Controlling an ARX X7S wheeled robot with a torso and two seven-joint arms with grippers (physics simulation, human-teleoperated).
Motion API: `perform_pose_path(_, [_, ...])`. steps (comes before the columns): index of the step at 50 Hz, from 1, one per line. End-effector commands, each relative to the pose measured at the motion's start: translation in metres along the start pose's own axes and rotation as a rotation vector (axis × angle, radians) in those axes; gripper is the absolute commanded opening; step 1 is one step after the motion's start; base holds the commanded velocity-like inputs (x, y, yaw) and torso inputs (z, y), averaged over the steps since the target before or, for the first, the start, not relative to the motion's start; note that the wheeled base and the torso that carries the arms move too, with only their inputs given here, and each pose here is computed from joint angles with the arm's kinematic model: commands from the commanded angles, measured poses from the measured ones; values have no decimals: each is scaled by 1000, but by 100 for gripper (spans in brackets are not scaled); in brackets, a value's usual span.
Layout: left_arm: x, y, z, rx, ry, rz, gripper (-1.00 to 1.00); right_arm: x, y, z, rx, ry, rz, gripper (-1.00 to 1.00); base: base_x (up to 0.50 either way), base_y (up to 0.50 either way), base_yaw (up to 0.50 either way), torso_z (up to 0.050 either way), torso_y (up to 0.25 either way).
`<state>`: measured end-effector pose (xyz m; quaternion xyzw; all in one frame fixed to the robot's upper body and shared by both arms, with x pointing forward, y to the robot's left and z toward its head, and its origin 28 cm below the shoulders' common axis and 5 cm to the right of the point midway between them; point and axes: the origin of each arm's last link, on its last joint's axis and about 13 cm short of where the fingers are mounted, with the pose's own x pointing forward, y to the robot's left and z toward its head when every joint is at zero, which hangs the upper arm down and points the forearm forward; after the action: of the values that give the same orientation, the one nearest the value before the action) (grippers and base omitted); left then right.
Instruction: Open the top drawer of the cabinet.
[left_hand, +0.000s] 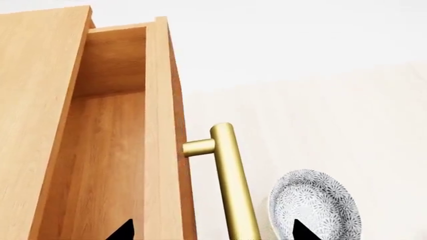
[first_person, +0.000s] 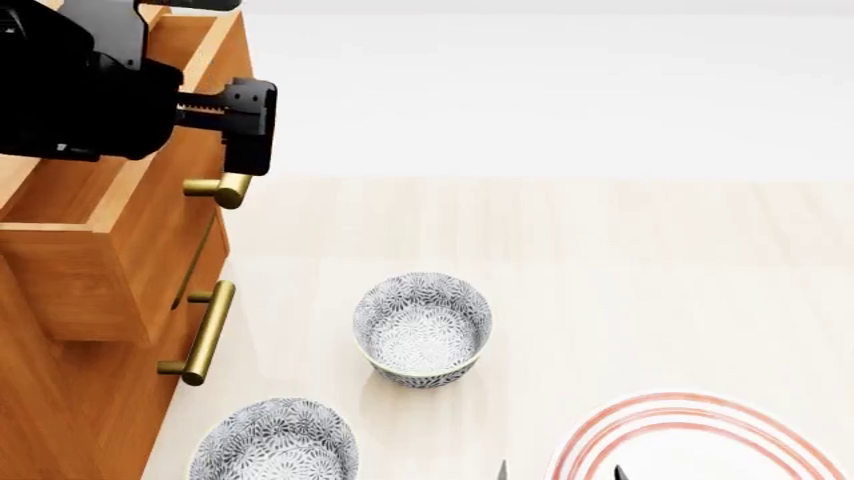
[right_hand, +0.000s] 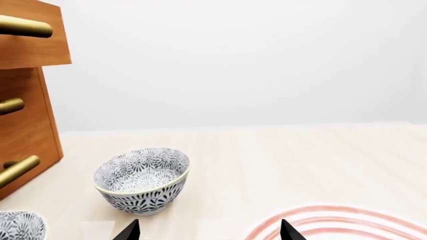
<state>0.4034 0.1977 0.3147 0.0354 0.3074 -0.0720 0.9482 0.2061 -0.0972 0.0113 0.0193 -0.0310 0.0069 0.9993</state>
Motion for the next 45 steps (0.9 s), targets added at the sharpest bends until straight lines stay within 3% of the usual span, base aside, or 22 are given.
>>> perform_pose_path(1, [4,-27,-4,-168,21,-288,100,0,0,1,-1,-1,6,100,0,0,0,0,0])
perform_pose_path(22, [2,-39,-3,-167,22,-338,100,1,0,1,-3,-1,8,100,0,0,0,0,0])
perform_pose_path(45, [-1,-68,-4,-125,33,-438,100,1,0,0,-7,-1,9,100,0,0,0,0,0])
